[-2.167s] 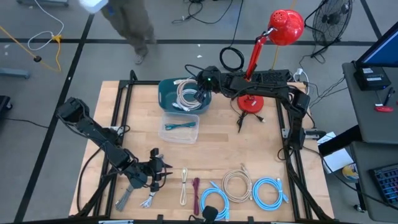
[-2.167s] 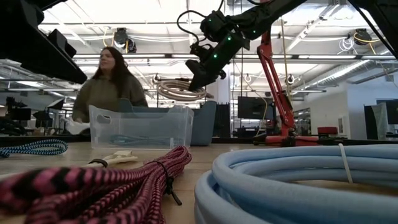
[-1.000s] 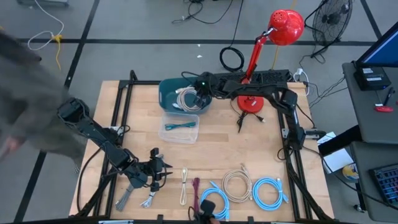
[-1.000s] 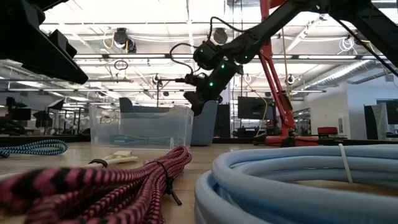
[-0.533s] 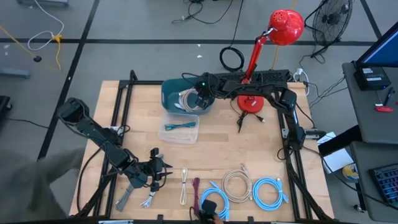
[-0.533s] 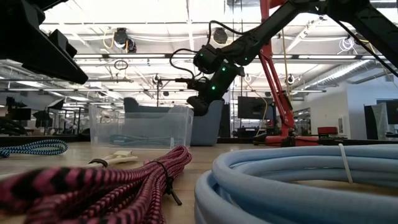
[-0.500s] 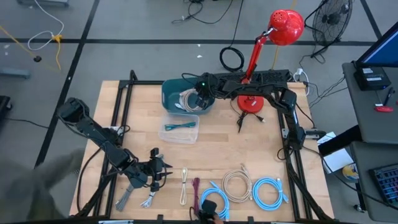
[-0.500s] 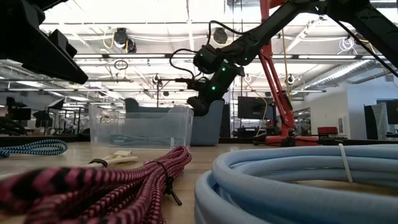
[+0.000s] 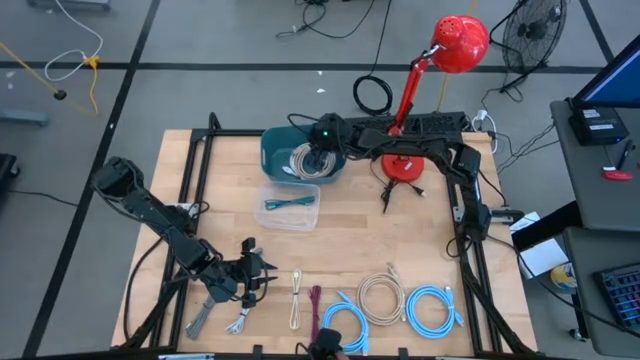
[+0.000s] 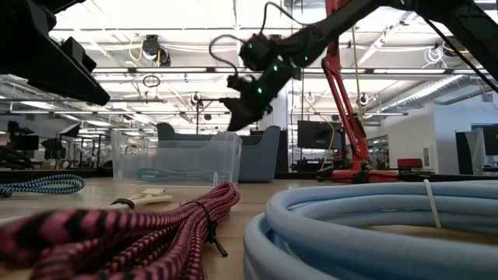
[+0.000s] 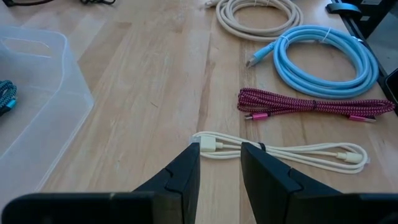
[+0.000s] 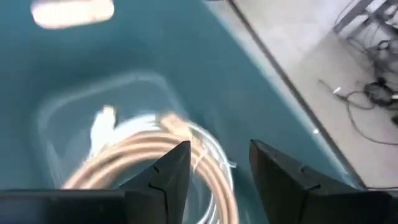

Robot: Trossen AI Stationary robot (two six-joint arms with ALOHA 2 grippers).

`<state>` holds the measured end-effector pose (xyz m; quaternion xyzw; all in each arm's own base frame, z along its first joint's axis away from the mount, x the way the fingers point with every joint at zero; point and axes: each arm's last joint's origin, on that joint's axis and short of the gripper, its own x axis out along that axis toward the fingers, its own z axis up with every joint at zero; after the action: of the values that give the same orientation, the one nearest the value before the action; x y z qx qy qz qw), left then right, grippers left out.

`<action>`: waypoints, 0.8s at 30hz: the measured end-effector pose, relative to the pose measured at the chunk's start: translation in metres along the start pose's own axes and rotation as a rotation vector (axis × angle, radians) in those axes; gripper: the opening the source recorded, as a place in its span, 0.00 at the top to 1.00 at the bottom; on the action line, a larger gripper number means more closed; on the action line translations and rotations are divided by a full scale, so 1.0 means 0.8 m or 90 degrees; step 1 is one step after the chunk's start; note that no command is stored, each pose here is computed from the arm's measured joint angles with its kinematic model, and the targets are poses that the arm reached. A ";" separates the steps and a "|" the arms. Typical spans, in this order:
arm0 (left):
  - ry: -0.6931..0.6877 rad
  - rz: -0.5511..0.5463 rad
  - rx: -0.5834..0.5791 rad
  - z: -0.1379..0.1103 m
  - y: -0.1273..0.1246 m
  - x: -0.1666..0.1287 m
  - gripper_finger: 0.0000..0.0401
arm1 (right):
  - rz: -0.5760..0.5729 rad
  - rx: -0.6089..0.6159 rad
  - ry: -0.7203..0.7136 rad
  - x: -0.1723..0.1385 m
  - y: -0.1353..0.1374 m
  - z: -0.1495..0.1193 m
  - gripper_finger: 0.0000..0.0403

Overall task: Pick & Place USB Port
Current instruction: Put the top light brown USB cable into the dark blue bin

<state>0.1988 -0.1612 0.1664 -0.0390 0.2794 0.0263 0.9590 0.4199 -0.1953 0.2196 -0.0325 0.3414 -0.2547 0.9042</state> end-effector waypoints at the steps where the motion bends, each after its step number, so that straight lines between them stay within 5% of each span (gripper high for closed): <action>1: 0.000 -0.001 0.000 0.000 0.000 0.000 0.70 | -0.008 0.000 0.019 -0.006 0.001 0.003 0.61; 5: 0.002 0.000 -0.003 -0.004 0.001 0.000 0.70 | -0.034 0.007 0.092 -0.029 0.001 0.012 0.69; 12: 0.001 0.007 -0.011 -0.006 0.003 0.000 0.70 | -0.025 0.035 0.180 -0.044 0.006 0.011 0.98; 24: -0.005 0.004 -0.011 -0.005 0.002 0.000 0.70 | -0.056 0.049 0.215 -0.046 0.003 0.005 1.00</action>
<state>0.1966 -0.1597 0.1626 -0.0465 0.2754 0.0318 0.9597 0.3997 -0.1761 0.2440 0.0303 0.4764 -0.3090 0.8226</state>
